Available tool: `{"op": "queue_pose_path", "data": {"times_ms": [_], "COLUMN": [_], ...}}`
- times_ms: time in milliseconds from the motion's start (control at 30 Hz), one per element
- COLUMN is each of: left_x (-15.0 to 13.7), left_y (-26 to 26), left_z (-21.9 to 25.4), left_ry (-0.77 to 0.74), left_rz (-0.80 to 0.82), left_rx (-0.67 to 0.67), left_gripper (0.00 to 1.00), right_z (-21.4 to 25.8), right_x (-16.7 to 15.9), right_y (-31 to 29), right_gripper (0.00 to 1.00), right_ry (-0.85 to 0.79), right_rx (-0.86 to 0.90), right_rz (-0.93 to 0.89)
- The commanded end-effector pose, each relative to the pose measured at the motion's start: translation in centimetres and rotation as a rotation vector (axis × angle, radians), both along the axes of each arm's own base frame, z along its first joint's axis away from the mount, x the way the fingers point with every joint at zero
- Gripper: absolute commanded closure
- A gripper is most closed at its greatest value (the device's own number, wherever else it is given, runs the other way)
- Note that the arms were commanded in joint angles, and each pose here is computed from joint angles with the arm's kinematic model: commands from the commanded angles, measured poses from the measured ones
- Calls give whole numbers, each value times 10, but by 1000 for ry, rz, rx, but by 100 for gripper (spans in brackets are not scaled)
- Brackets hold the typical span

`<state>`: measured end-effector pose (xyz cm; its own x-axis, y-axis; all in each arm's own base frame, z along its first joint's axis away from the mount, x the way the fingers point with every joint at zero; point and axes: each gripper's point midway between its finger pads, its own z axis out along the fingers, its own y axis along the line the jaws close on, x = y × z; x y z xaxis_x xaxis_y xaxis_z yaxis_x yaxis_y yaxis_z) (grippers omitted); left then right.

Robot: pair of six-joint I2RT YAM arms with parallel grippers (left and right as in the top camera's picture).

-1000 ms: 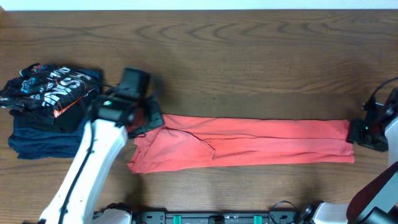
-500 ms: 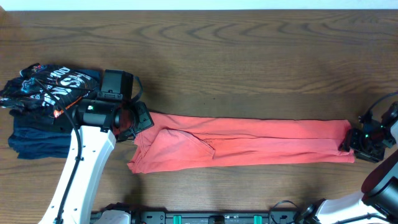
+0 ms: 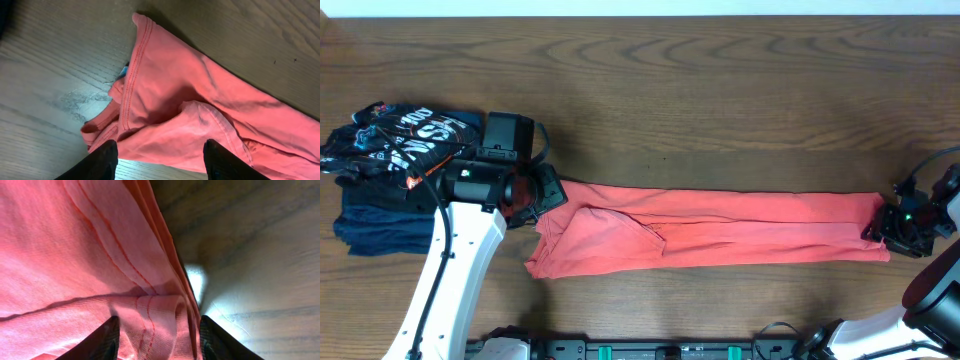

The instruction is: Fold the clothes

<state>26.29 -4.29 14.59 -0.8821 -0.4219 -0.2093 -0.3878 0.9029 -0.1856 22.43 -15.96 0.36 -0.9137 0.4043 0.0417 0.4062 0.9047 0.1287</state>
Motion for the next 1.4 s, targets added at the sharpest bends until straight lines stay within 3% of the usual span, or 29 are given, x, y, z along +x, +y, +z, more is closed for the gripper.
{"op": "queue_pose_path", "data": {"times_ms": [0,367,467,600,700,800,833,933,967,1000,1033,1167,1367], "left_x": [0,0,0,0,0,0,0,0,0,0,0,0,-2], "left_y": [2,2,2,2,2,2,2,2,2,2,2,2,2], "left_z": [2,2,2,2,2,2,2,2,2,2,2,2,1], "left_ry": [-2,-2,-2,-2,-2,-2,-2,-2,-2,-2,-2,-2,3], "left_rz": [-1,-1,-1,-1,-1,-1,-1,-1,-1,-1,-1,-1,-1], "left_rx": [3,3,3,3,3,3,3,3,3,3,3,3,4], "left_gripper": [43,43,43,43,43,43,43,43,43,43,43,43,43], "right_z": [-2,-2,-1,-1,-1,-1,-1,-2,-3,-3,-3,0,1], "right_x": [3,8,11,11,11,11,11,11,7,4,0,2,14], "right_y": [3,5,10,10,10,10,9,6,2,-2,-7,-16,-16], "right_gripper": [50,57,69,76,98,99,97,76,46,26,19,15,19], "right_ry": [-14,-43,-70,-70,-75,-76,-77,-68,-45,-22,5,16,-43], "right_rx": [20,32,59,59,58,53,50,35,14,-8,-35,-72,-66], "right_rz": [13,48,91,101,131,130,130,125,110,92,74,62,77]}}
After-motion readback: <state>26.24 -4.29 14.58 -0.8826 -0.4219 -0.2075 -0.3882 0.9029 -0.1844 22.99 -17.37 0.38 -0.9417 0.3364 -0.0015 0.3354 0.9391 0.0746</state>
